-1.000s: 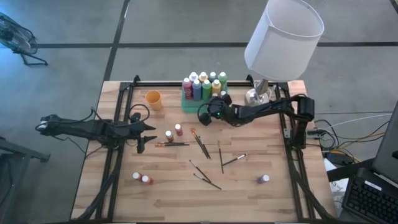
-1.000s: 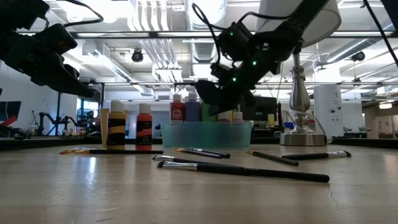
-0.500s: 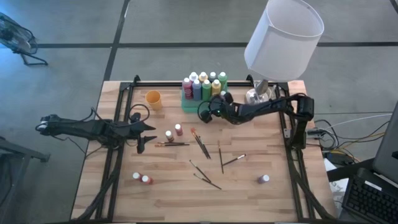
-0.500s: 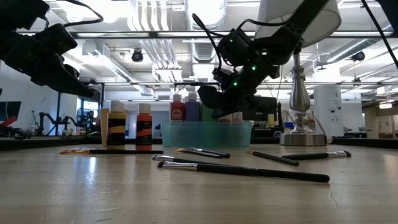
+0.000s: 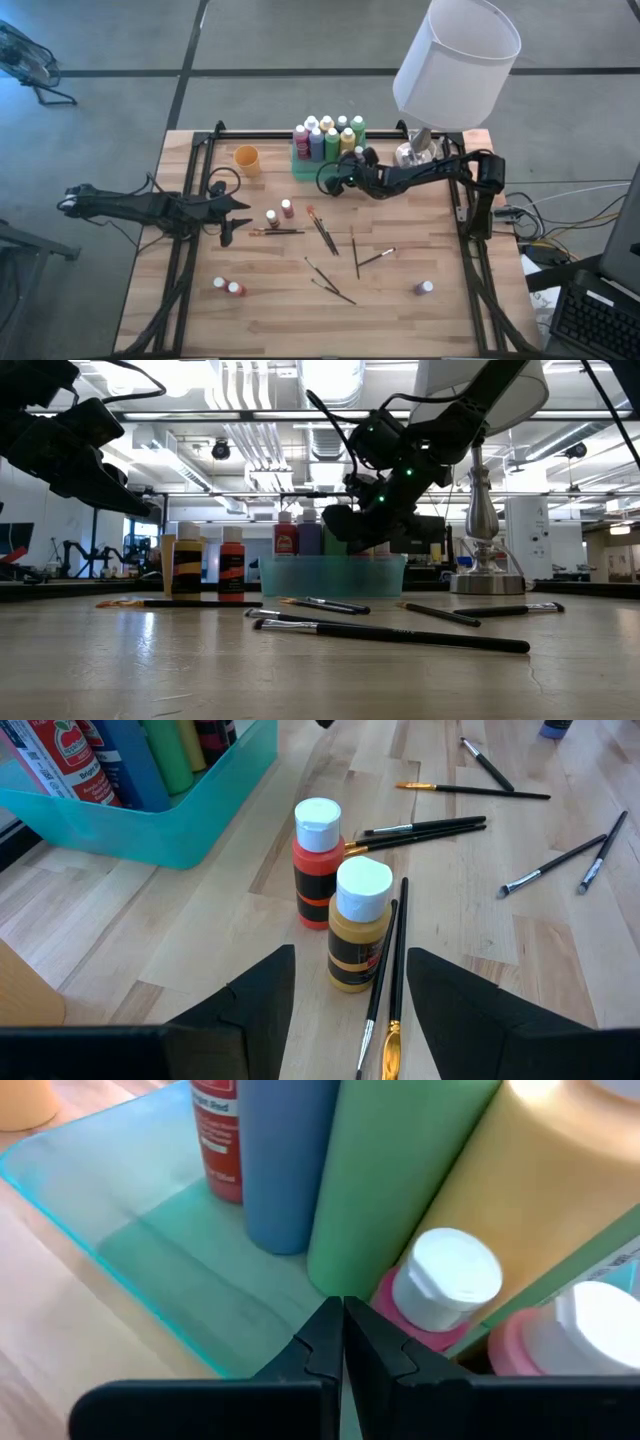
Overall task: Pick & Place Paint Supplies
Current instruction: Adjust the paint bottles in the green bin, then put the small purple paint bottle into the green bin
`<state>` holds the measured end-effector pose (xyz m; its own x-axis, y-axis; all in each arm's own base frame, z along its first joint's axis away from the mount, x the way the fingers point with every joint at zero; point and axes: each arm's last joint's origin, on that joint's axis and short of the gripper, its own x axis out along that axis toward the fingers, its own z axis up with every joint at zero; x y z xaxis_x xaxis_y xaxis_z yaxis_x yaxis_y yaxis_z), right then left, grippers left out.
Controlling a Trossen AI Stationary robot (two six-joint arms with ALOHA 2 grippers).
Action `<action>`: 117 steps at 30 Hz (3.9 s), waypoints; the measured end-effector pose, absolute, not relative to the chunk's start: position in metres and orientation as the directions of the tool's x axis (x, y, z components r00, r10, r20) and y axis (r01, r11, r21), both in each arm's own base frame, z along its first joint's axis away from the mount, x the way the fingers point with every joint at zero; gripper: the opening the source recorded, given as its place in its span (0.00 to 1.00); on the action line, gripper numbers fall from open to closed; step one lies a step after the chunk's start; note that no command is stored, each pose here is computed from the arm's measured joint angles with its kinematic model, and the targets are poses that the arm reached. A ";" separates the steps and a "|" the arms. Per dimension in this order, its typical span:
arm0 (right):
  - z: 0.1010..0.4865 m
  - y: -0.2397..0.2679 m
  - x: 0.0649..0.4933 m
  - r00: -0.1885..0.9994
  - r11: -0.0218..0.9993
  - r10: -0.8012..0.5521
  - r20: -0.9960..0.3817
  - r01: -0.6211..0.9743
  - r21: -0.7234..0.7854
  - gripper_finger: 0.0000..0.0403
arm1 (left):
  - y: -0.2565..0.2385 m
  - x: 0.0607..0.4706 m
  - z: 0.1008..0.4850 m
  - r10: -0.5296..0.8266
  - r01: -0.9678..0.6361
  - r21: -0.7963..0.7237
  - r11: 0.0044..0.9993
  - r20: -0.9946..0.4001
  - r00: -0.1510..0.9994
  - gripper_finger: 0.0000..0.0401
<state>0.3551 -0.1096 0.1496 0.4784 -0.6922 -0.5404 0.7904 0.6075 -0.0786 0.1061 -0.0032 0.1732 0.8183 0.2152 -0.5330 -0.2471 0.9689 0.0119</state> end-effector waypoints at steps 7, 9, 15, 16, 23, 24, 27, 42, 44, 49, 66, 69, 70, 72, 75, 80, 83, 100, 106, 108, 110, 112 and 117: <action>0.150 -0.110 0.354 0.455 0.582 -0.719 -0.526 0.807 -0.098 0.02 | -0.003 0.106 0.173 0.215 -0.247 0.012 0.969 -0.533 0.818 0.50; 0.150 -0.110 0.354 0.446 0.573 -0.728 -0.521 0.813 -0.104 0.02 | -0.003 0.106 0.173 0.215 -0.247 0.012 0.969 -0.533 0.818 0.50; 0.151 -0.111 0.354 0.430 0.555 -0.744 -0.511 0.824 -0.113 0.02 | -0.003 0.106 0.173 0.216 -0.247 0.012 0.969 -0.533 0.818 0.50; 0.151 -0.111 0.354 0.430 0.554 -0.745 -0.511 0.825 -0.114 0.02 | -0.003 0.106 0.173 0.215 -0.247 0.012 0.969 -0.533 0.818 0.50; 0.150 -0.111 0.352 0.401 0.531 -0.763 -0.507 0.836 -0.139 0.02 | -0.003 0.106 0.173 0.215 -0.247 0.012 0.969 -0.533 0.818 0.50; 0.149 -0.111 0.352 0.395 0.529 -0.764 -0.510 0.836 -0.144 0.02 | -0.003 0.106 0.173 0.215 -0.247 0.012 0.969 -0.533 0.818 0.50; 0.149 -0.111 0.351 0.380 0.517 -0.773 -0.509 0.841 -0.157 0.02 | -0.003 0.106 0.173 0.215 -0.247 0.012 0.969 -0.533 0.818 0.50; 0.152 -0.104 0.356 0.465 0.599 -0.716 -0.521 0.793 -0.115 0.02 | -0.003 0.106 0.173 0.215 -0.247 0.012 0.969 -0.533 0.818 0.50; 0.155 -0.098 0.360 0.510 0.643 -0.682 -0.524 0.759 -0.099 0.02 | -0.003 0.106 0.173 0.215 -0.247 0.012 0.969 -0.533 0.818 0.50; 0.173 -0.081 0.368 0.623 0.751 -0.591 -0.513 0.656 -0.068 0.02 | -0.003 0.106 0.173 0.216 -0.247 0.012 0.969 -0.533 0.818 0.50; 0.281 -0.004 0.303 0.740 0.945 -0.255 -0.623 0.327 0.003 0.02 | -0.003 0.106 0.173 0.215 -0.247 0.014 0.969 -0.538 0.815 0.50; 0.296 0.011 0.287 0.757 0.954 -0.236 -0.609 0.299 0.003 0.02 | -0.003 0.106 0.173 0.216 -0.247 0.014 0.969 -0.538 0.815 0.50; 0.301 0.015 0.281 0.764 0.958 -0.221 -0.606 0.287 0.012 0.02 | -0.003 0.106 0.173 0.216 -0.247 0.015 0.969 -0.538 0.815 0.50; 0.307 0.023 0.271 0.764 0.959 -0.199 -0.614 0.281 0.038 0.02 | -0.003 0.106 0.173 0.216 -0.247 0.014 0.969 -0.538 0.815 0.50; 0.311 0.033 0.257 0.752 0.959 -0.169 -0.638 0.275 0.070 0.02 | -0.003 0.106 0.173 0.216 -0.247 0.014 0.969 -0.538 0.815 0.50; 0.307 0.051 0.237 0.676 0.950 -0.121 -0.727 0.291 0.113 0.02 | -0.003 0.106 0.173 0.215 -0.247 0.014 0.969 -0.538 0.815 0.50; 0.301 0.063 0.225 0.600 0.944 -0.069 -0.797 0.297 0.142 0.02 | -0.003 0.106 0.173 0.215 -0.247 0.014 0.969 -0.538 0.815 0.50; 0.290 0.160 0.142 0.401 0.878 0.121 -0.908 0.385 0.286 0.02 | -0.003 0.106 0.173 0.215 -0.247 0.014 0.969 -0.537 0.815 0.50; 0.289 0.174 0.127 0.441 0.845 0.108 -0.891 0.432 0.316 0.02 | -0.003 0.106 0.173 0.215 -0.247 0.014 0.969 -0.537 0.816 0.50; 0.289 0.174 0.127 0.443 0.835 0.106 -0.890 0.446 0.321 0.02 | -0.003 0.106 0.173 0.216 -0.247 0.014 0.969 -0.537 0.816 0.50; 0.289 0.174 0.127 0.442 0.826 0.104 -0.891 0.461 0.325 0.02 | -0.003 0.106 0.173 0.215 -0.247 0.013 0.969 -0.536 0.817 0.50; 0.288 0.174 0.127 0.429 0.828 0.101 -0.898 0.464 0.315 0.03 | -0.003 0.106 0.173 0.215 -0.247 0.013 0.969 -0.535 0.817 0.50; 0.286 0.171 0.128 0.396 0.828 0.093 -0.914 0.480 0.292 0.14 | -0.003 0.106 0.173 0.215 -0.247 0.013 0.969 -0.535 0.817 0.50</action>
